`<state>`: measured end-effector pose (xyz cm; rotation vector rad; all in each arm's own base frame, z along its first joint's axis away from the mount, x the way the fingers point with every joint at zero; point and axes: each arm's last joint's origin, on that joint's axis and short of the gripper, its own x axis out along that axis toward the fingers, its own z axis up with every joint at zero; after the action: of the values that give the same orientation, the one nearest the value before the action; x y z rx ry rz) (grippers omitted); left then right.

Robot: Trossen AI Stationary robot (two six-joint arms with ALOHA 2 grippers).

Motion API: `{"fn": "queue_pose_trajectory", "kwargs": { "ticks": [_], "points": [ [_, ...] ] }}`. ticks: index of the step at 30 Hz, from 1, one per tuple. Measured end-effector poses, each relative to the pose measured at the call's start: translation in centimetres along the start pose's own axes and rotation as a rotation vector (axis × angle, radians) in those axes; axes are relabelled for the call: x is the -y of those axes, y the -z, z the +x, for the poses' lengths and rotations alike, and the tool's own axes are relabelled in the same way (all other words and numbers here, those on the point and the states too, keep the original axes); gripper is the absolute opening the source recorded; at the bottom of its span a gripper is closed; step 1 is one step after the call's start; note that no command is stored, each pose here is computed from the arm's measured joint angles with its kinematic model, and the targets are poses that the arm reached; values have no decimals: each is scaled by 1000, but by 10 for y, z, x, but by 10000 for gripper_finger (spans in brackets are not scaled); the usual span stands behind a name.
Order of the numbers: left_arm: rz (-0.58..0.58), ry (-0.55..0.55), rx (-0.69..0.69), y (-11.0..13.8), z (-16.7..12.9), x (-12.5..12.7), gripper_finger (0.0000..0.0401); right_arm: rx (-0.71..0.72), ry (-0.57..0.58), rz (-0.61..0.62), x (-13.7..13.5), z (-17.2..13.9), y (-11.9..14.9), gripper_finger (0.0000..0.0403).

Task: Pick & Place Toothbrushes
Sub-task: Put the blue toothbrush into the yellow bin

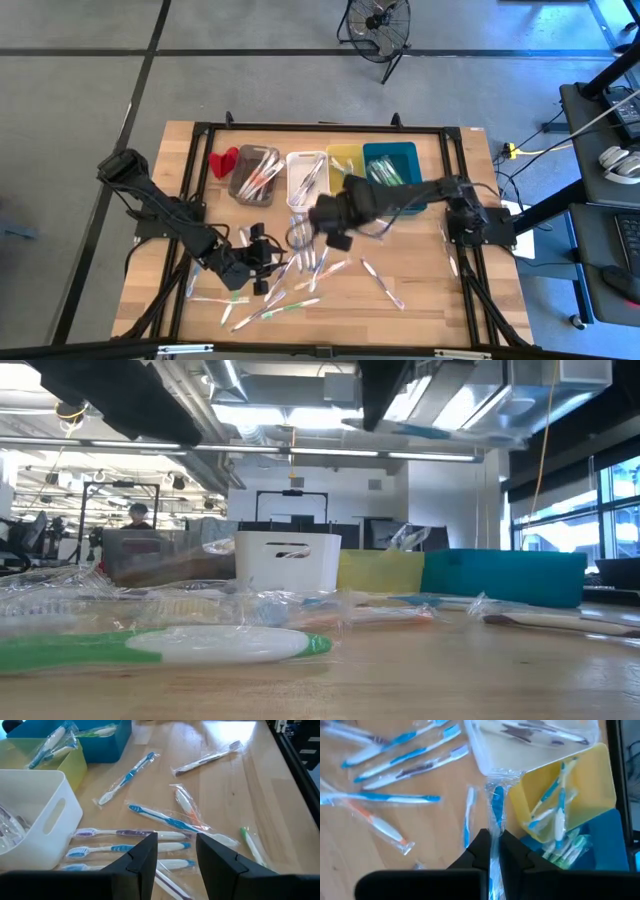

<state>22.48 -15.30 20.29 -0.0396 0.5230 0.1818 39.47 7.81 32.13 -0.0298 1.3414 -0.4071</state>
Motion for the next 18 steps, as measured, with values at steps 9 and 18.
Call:
{"fn": "queue_pose_trajectory", "kwargs": {
  "ticks": [9,18],
  "points": [
    [-3,3,1,0,0,0,130,-65,-102,174,84,20,-29,18],
    [-2,7,-2,0,0,0,130,-127,-137,384,155,49,-36,18]
  ]
}}
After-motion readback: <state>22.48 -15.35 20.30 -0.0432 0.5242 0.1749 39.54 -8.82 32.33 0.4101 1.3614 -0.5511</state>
